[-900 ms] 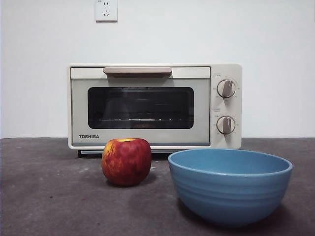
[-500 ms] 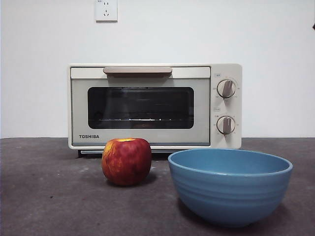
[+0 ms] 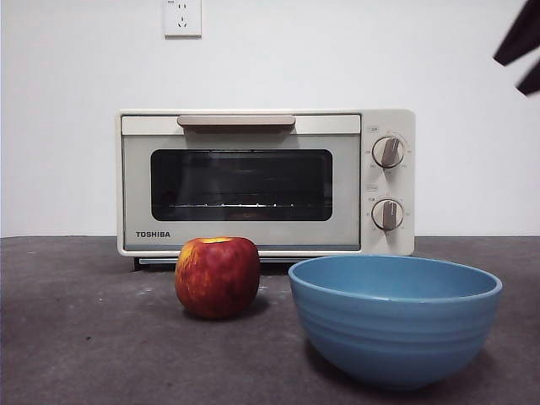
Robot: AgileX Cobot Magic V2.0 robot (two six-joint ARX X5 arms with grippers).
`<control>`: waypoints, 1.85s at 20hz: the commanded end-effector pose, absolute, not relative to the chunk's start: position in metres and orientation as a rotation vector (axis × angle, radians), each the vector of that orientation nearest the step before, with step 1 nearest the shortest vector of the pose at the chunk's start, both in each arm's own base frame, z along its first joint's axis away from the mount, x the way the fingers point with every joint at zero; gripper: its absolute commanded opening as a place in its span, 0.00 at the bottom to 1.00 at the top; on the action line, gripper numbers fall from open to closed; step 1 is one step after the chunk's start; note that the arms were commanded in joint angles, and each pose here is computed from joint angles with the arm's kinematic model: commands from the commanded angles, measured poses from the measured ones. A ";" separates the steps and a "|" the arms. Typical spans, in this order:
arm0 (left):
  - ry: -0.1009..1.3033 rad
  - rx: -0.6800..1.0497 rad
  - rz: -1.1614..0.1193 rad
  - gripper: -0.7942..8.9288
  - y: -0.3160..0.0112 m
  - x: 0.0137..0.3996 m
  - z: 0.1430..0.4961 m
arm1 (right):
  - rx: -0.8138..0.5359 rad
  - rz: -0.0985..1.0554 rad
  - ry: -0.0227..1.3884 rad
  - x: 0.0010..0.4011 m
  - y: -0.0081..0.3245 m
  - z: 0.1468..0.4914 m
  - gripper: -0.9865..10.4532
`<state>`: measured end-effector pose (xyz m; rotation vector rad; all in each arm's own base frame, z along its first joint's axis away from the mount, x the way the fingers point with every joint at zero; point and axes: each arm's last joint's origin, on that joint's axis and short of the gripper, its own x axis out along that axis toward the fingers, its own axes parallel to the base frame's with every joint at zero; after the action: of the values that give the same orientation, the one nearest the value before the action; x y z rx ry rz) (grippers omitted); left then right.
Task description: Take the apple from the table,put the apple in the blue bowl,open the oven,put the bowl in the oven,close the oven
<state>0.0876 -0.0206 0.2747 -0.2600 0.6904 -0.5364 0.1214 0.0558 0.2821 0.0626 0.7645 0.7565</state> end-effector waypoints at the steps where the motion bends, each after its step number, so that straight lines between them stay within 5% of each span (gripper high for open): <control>1: 0.662 -0.238 -0.552 0.09 -0.021 0.088 0.281 | 0.097 0.713 0.778 0.124 0.057 0.285 0.55; 10: 0.662 -0.238 -0.552 0.09 -0.021 0.088 0.281 | 0.129 0.765 0.798 0.146 0.077 0.280 0.55; 19: 0.662 -0.238 -0.551 0.09 -0.021 0.088 0.281 | -0.002 0.880 0.865 0.206 0.173 0.286 0.55; 28: 0.663 -0.239 -0.551 0.09 -0.021 0.088 0.281 | -0.138 0.864 0.971 0.260 0.261 0.248 0.55; 37: 0.665 -0.241 -0.550 0.09 -0.021 0.088 0.281 | -0.237 0.806 1.041 0.277 0.289 0.204 0.55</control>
<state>0.0875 -0.0206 0.2746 -0.2606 0.6917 -0.5361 0.2753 0.2818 0.2031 -0.2230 1.0607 0.7861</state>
